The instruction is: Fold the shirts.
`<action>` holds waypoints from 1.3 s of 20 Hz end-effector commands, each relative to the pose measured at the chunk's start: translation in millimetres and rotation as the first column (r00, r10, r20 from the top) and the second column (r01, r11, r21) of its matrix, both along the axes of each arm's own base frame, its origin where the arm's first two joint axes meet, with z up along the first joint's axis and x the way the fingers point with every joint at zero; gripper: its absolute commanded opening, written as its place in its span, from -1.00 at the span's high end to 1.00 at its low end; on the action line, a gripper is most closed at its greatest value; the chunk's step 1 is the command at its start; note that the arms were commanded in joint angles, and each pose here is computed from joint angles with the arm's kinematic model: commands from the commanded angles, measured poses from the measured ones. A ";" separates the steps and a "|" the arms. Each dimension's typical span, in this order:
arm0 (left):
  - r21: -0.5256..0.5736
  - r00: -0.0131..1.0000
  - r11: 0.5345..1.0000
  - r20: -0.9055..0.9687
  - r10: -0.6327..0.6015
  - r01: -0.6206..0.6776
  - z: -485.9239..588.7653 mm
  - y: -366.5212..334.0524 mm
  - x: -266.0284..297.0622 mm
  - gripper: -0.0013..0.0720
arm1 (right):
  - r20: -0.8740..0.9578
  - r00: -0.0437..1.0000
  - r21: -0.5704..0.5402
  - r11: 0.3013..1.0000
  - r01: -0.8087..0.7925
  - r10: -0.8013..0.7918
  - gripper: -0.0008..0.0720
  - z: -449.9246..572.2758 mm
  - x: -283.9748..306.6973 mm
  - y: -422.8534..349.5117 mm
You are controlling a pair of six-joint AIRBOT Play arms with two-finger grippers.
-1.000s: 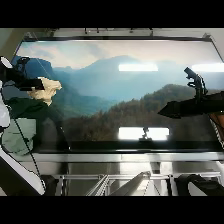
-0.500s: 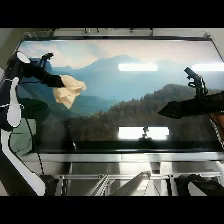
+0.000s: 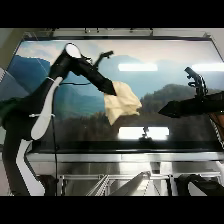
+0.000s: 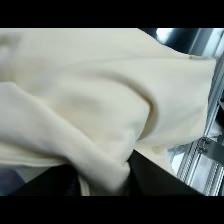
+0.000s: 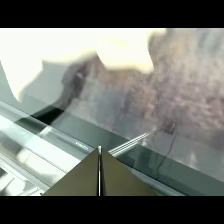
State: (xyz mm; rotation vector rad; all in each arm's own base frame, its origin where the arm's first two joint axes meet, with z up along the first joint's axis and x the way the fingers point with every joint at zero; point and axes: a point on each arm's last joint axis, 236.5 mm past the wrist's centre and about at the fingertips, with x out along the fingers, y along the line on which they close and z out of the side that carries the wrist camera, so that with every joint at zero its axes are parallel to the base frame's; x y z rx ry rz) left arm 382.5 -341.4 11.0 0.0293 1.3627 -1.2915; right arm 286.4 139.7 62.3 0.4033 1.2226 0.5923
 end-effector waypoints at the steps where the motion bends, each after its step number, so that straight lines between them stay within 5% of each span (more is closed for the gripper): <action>1: 0.177 0.999 0.983 0.021 -0.042 0.038 -26.4 -20.9 -28.2 -0.99 | -0.007 1.000 0.022 1.000 -0.005 0.005 0.93 2.8 -1.8 4.4; 4: 0.273 0.999 0.961 0.021 0.034 -0.038 -21.9 9.5 -17.0 -0.99 | -0.011 1.000 0.022 1.000 -0.008 0.009 0.92 2.5 -3.1 4.4; 5: 0.283 0.998 0.958 -0.009 0.061 -0.056 -16.0 23.3 -15.5 -0.99 | -0.011 1.000 0.016 1.000 -0.009 0.009 0.69 1.6 -3.3 3.4; 6: 0.299 0.994 0.952 -0.063 0.086 -0.063 -12.4 38.6 -18.0 -0.99 | -0.012 1.000 -0.010 1.000 -0.008 0.008 -0.09 -2.2 -3.2 -1.8; 7: 0.302 0.981 0.950 -0.145 0.126 -0.077 -11.5 51.5 -24.0 -0.99 | -0.014 1.000 -0.047 0.999 -0.007 0.007 -0.49 -7.7 -3.4 -9.9; 9: 0.195 0.934 0.974 -0.315 0.171 -0.112 -11.0 59.2 -42.3 -0.99 | -0.014 1.000 -0.152 0.988 -0.010 0.007 0.15 -21.3 -3.7 -30.6; 10: 0.144 0.906 0.977 -0.371 0.203 -0.160 -15.8 59.6 -48.4 -0.99 | -0.006 1.000 -0.195 0.981 -0.003 0.002 0.17 -26.3 -1.1 -39.8; 12: 0.096 0.858 0.953 -0.417 0.299 -0.286 -39.9 61.8 -51.0 -0.99 | 0.016 1.000 -0.201 0.979 0.029 -0.027 -0.32 -32.3 12.8 -43.0; 13: 0.090 0.837 0.937 -0.428 0.341 -0.337 -53.8 61.6 -51.5 -0.99 | 0.009 0.999 -0.200 0.978 0.051 -0.050 -0.39 -39.1 20.1 -44.2; 17: -0.032 0.795 0.901 -0.485 0.364 -0.432 -66.6 37.3 -45.2 -0.94 | -0.140 0.989 -0.132 0.991 0.026 -0.045 -0.39 -94.1 32.5 -30.7; 25: -0.041 0.786 0.899 -0.504 0.358 -0.436 -86.4 10.2 -14.3 -0.93 | -0.244 0.968 0.170 0.985 -0.008 0.050 -0.35 -158.5 48.3 23.4; 26: -0.042 0.792 0.905 -0.502 0.347 -0.423 -88.9 3.1 -15.0 -0.61 | -0.236 0.970 0.195 0.981 -0.015 0.062 -0.15 -157.1 49.0 27.5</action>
